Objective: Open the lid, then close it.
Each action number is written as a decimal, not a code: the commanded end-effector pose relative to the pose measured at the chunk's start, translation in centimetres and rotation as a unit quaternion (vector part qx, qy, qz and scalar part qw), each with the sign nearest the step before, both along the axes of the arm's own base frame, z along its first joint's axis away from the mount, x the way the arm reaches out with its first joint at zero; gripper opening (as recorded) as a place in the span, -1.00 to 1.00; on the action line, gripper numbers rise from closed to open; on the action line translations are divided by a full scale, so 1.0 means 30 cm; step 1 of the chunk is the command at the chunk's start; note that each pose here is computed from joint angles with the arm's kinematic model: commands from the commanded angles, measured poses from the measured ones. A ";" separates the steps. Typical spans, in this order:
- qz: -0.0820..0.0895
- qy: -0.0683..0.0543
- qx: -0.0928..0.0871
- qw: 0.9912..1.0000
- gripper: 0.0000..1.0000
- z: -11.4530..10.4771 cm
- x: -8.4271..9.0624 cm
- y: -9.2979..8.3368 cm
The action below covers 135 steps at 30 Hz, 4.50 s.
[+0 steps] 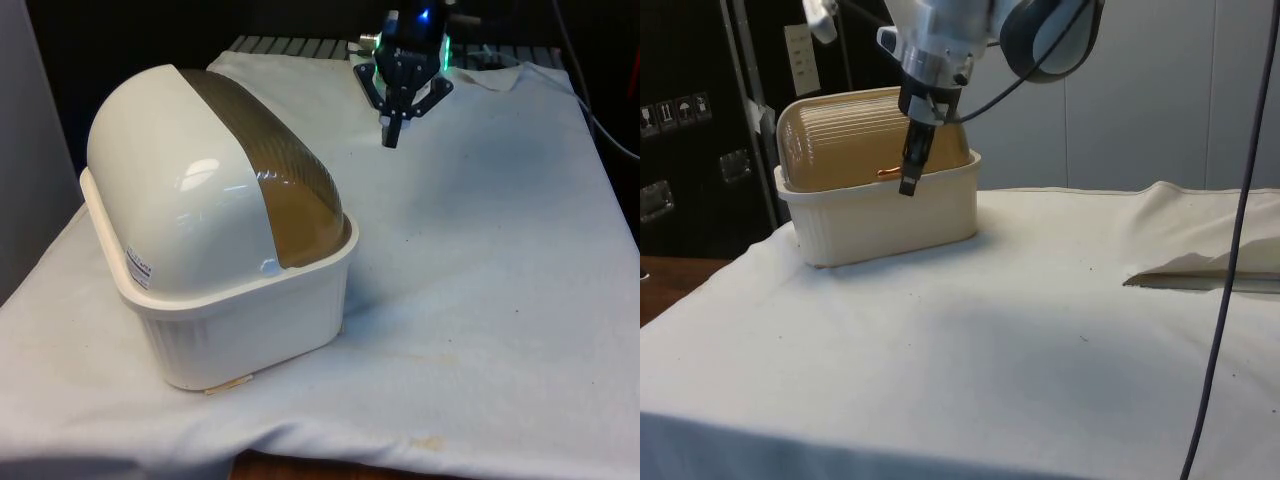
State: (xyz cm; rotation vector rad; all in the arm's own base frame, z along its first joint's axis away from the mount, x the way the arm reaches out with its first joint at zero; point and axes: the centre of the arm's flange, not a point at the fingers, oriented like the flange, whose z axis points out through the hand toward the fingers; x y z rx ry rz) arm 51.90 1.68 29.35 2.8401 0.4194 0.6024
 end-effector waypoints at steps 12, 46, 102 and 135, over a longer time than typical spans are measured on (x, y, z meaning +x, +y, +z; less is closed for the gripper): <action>0.041 0.009 -0.015 0.999 -1.00 -0.029 0.000 0.004; 0.147 0.018 -0.082 0.986 -1.00 -0.034 0.012 -0.029; 0.180 0.068 -0.189 0.963 -1.00 -0.029 0.105 0.039; 0.156 0.024 -0.294 0.943 -1.00 -0.073 0.054 0.194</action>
